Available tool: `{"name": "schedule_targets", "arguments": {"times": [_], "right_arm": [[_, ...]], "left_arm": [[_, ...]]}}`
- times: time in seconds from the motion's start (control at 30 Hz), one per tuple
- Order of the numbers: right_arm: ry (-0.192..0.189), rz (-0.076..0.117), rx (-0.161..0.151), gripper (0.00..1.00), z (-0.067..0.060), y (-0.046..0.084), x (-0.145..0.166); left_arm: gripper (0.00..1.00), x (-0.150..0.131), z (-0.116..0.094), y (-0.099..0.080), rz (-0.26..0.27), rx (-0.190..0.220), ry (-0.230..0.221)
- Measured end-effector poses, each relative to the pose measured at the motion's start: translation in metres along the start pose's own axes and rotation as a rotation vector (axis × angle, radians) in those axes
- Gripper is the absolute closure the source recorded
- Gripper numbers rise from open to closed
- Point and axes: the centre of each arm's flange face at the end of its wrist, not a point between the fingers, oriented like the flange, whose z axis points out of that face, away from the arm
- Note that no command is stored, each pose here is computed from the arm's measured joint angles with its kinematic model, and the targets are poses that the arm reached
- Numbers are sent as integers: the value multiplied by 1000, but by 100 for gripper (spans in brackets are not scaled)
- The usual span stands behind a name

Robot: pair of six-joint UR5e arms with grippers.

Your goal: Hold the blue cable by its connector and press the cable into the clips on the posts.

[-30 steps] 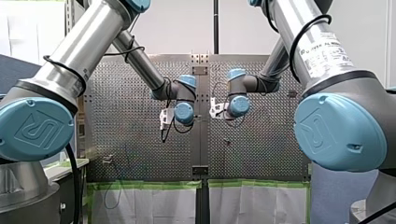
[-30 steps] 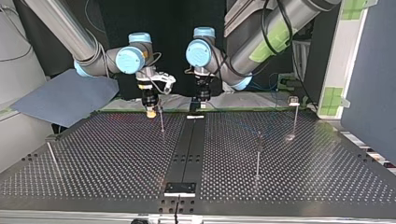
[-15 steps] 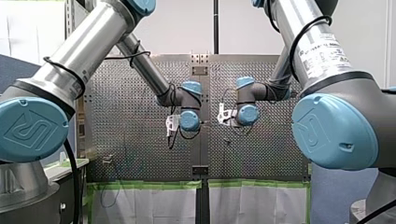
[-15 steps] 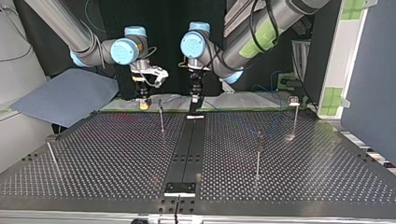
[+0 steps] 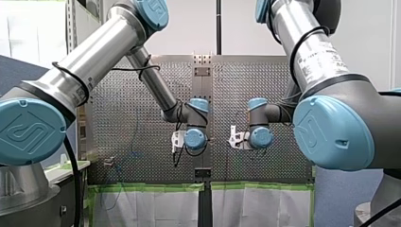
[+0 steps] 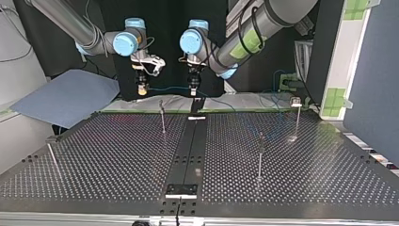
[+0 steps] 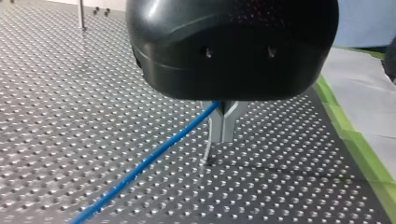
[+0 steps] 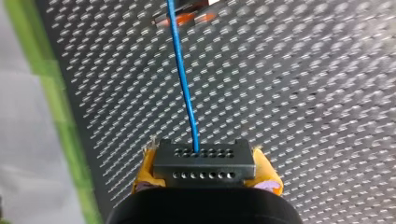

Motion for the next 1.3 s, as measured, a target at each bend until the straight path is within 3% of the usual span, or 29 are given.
{"name": "schedule_targets", "arguments": {"times": [0.1,0.2,0.5,0.7,0.9,1.13,1.3], "right_arm": [[-27,-5,-5,100,-4,9,-22],[-36,3,0,100,-6,16,-36],[9,35,33,100,6,35,-35],[28,59,38,100,16,61,-31],[53,71,50,100,28,82,-23],[75,67,114,100,37,80,-13],[83,63,166,100,42,74,-8]], "left_arm": [[99,11,-3,-5,4,3,3],[99,19,-6,-9,10,13,10],[99,40,-15,-42,56,12,46],[99,25,-8,-57,54,-21,20],[99,15,3,-69,34,-47,-11],[99,-5,17,-83,-3,-47,-55],[99,4,23,-87,-14,-25,-46]]}}
